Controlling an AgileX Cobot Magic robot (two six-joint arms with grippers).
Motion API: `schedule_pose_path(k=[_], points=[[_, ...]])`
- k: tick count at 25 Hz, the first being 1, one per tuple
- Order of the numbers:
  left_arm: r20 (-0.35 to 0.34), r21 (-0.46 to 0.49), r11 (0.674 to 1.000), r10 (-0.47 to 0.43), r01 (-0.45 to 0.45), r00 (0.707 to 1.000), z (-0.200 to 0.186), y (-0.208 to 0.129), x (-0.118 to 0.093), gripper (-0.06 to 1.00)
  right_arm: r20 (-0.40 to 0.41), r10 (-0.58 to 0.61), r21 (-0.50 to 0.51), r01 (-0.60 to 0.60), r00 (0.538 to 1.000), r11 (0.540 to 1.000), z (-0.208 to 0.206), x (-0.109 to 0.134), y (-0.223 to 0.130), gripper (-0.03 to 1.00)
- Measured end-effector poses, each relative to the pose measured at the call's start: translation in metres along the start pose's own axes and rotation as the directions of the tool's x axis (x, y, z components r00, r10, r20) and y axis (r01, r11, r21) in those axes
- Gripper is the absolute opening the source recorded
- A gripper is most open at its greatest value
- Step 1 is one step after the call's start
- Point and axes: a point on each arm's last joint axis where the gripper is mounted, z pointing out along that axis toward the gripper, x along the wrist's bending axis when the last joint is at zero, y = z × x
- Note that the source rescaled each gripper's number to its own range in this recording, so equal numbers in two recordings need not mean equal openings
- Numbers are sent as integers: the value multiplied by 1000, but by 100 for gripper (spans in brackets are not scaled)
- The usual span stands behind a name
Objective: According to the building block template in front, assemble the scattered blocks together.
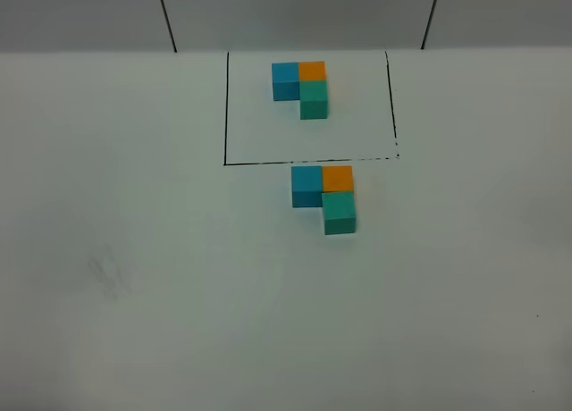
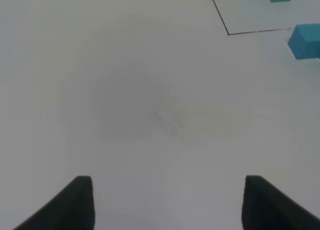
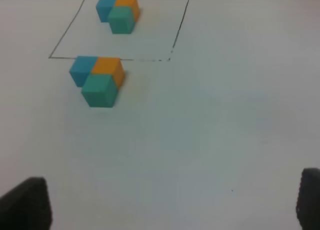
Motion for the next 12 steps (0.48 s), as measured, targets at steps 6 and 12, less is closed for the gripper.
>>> schedule_pose_path(k=[6, 12], points=[[1, 0, 1000, 0, 0, 1000, 0, 0, 0, 36, 9, -9, 13, 9, 1000, 1000, 4, -2, -4, 100], [1, 2, 1000, -1, 1, 1000, 0, 0, 0, 36, 11, -10, 13, 10, 1000, 1000, 4, -2, -4, 96]])
